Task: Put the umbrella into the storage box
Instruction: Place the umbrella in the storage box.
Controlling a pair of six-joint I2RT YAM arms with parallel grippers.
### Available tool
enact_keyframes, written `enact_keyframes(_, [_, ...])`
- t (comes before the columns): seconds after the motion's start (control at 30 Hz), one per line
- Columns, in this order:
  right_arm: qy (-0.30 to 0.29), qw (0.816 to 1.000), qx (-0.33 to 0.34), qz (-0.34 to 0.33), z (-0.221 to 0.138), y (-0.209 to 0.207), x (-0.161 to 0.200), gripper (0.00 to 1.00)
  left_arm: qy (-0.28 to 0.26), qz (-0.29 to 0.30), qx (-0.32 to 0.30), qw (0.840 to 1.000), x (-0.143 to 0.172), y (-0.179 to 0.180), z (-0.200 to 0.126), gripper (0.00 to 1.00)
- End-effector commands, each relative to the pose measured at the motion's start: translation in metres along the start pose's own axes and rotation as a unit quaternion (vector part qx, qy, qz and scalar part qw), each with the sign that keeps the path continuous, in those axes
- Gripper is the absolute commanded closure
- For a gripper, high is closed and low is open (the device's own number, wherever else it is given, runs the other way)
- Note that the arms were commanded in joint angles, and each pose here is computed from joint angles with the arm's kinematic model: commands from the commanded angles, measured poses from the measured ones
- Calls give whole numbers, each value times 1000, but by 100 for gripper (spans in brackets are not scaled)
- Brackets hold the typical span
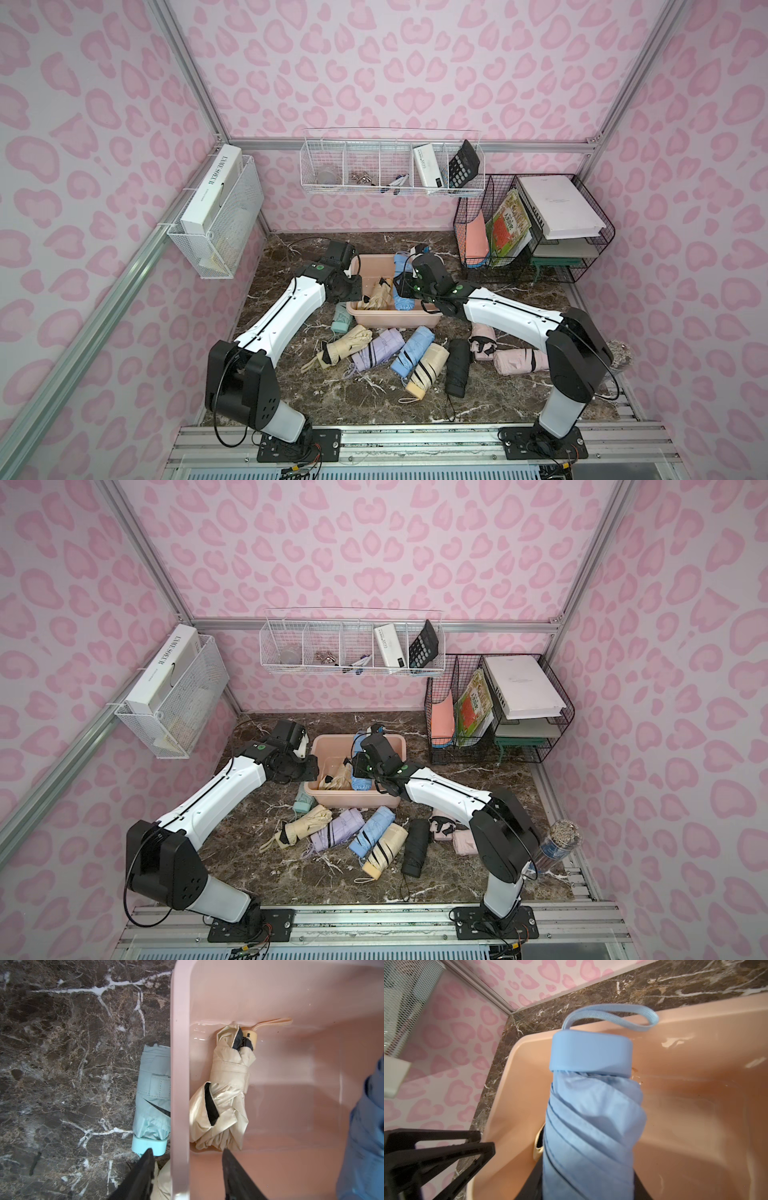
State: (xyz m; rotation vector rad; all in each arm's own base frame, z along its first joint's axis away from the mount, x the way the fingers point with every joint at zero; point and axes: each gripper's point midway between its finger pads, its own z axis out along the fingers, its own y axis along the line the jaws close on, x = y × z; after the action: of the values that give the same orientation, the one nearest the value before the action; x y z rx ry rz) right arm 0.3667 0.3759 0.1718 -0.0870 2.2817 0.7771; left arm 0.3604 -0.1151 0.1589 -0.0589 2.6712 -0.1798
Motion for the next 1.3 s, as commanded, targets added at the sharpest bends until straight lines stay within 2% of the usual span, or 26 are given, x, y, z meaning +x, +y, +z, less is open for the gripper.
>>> enact_keyframes(0.0, [-9,1000,10,-6,8,-4,-3,87,12,9,3,1000,4,-1,0,51])
enact_keyframes(0.33, [15,999,48,-20,46,-23,7,86,18,13,8,1000,6,-3,2,64])
enact_keyframes(0.7, [24,994,98,-38,75,-47,25,84,15,1,2,1000,9,1,1,69])
enact_keyframes(0.8, [25,993,103,-42,81,-48,29,77,15,1,3,1000,9,0,1,69])
enact_keyframes(0.93, [20,992,111,-48,85,-50,30,58,15,0,4,1000,8,0,1,70])
enact_keyframes(1.1, [12,992,110,-54,80,-48,25,41,14,-2,5,1000,8,0,0,69])
enact_keyframes(1.27, [-11,993,105,-52,62,-40,13,27,0,-11,-2,1000,4,2,-4,61])
